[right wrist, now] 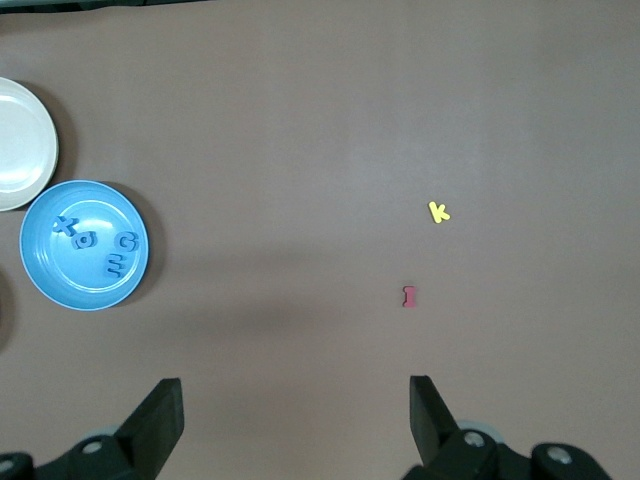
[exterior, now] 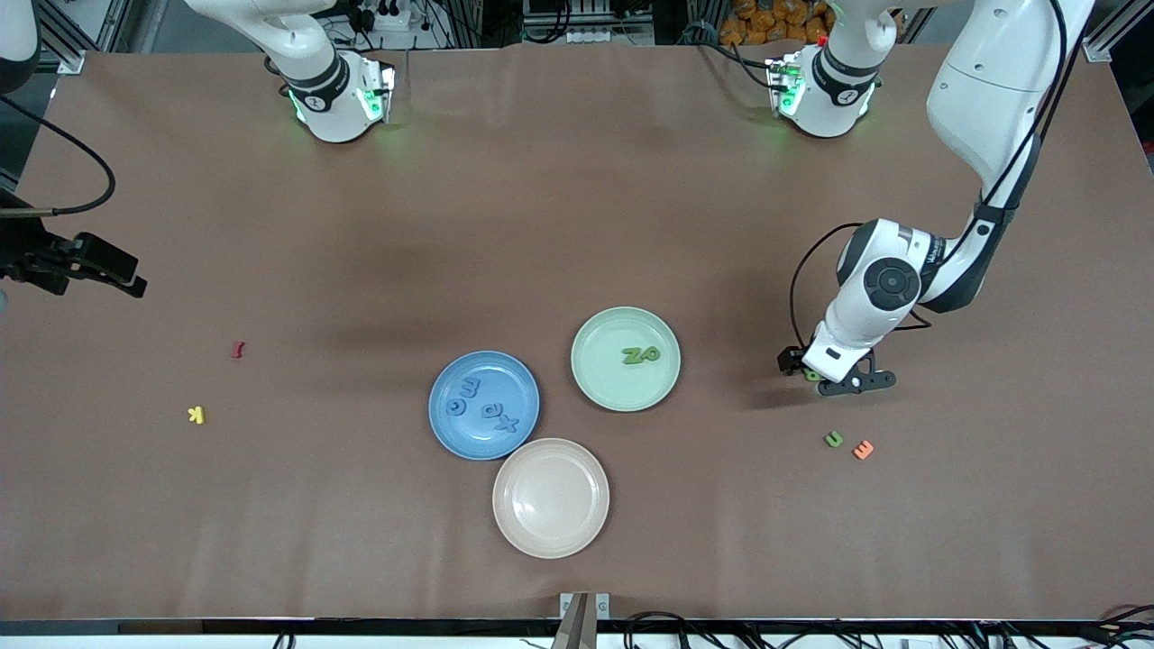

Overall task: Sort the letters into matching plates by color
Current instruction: 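Carry the green B onto the green plate and release it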

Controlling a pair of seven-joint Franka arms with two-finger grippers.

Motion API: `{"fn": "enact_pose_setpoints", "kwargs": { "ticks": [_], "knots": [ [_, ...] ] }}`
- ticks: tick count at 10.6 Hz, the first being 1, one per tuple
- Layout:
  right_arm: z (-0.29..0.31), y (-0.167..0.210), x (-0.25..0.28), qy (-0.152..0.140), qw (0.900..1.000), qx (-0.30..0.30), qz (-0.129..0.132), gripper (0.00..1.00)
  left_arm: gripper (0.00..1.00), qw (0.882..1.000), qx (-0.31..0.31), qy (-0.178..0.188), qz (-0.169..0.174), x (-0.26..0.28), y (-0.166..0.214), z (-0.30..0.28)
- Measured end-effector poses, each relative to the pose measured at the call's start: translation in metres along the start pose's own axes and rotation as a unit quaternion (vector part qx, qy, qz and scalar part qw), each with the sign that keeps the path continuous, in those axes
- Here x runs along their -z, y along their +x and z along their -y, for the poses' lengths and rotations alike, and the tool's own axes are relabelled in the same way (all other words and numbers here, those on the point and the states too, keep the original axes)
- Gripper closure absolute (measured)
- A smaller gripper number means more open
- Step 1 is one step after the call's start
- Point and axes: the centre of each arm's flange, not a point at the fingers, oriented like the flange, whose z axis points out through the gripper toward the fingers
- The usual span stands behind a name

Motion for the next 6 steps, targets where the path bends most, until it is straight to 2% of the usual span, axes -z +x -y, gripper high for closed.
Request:
{"fn": "enact_pose_setpoints", "kwargs": {
  "ticks": [4, 5, 6],
  "knots": [
    [0.0008, 0.0000, 0.0000, 0.000, 1.000, 0.001, 0.000, 0.00, 0.63, 1.000, 0.006, -0.003, -0.008, 0.0052, 0.0054, 0.0051],
    [0.0012, 0.0000, -0.0001, 0.000, 1.000, 0.001, 0.000, 0.00, 0.70, 1.000, 0.006, -0.003, -0.010, 0.0086, 0.0066, 0.0063],
    [0.0014, 0.0000, -0.0001, 0.000, 1.000, 0.002, 0.000, 0.00, 0.70, 1.000, 0.007, -0.003, -0.010, 0.0081, 0.0066, 0.0067]
  ]
}}
